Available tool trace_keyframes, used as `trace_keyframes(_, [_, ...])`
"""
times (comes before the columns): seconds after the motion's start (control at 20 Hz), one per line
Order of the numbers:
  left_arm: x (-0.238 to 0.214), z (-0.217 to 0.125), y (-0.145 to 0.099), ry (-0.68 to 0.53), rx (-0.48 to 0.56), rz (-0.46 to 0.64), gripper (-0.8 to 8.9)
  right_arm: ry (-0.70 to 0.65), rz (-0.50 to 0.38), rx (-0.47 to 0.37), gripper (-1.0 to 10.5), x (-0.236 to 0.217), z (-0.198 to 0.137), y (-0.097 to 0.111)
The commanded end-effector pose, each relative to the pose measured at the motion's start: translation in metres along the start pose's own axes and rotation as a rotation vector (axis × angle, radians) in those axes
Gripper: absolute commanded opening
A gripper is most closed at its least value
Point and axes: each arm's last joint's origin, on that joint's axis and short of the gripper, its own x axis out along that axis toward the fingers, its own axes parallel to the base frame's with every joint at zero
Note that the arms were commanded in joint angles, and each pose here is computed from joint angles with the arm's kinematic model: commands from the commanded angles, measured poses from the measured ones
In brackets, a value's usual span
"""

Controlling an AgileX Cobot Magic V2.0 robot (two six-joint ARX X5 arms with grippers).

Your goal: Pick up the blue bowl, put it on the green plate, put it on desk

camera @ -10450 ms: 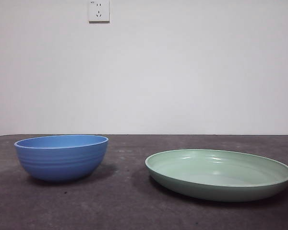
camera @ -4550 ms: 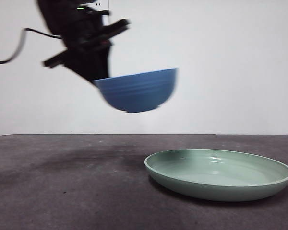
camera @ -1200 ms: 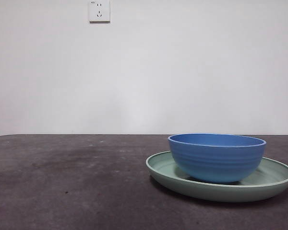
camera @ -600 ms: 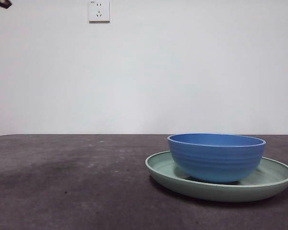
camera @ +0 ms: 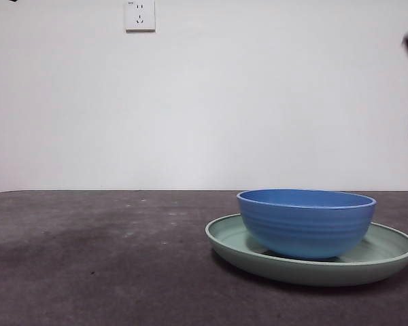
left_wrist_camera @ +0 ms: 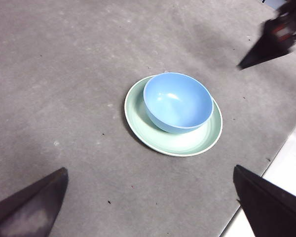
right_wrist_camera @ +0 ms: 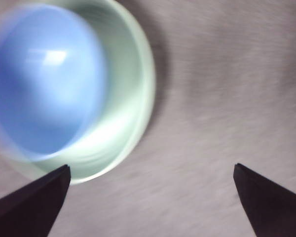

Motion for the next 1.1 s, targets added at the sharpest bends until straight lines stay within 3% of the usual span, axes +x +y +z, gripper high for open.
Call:
trace_keyframes(0.05, [-0.001,0.004,-0.001,-0.017,0.005,-0.009,6.26,0.019,-0.044,-0.025,6.1,0.016,0.014,-0.004])
trace_keyframes(0.15, [-0.001,0.004,-0.001,-0.017,0.005,-0.009,6.26,0.037,-0.036,-0.035,5.7,0.032,0.022,-0.008])
trace_keyframes(0.55, [-0.001,0.004,-0.001,-0.017,0.005,-0.009,6.26,0.147,-0.011,-0.114,5.7,0.080,0.033,-0.008])
trace_keyframes(1.0, [-0.001,0.004,-0.001,-0.017,0.005,-0.009,6.26,0.126,0.033,-0.197,3.0,0.096,0.038,0.008])
trace_keyframes(1.1, [-0.001,0.004,-0.001,-0.017,0.005,-0.009,6.26,0.126,0.033,-0.198,2.9,0.097,0.038,0.008])
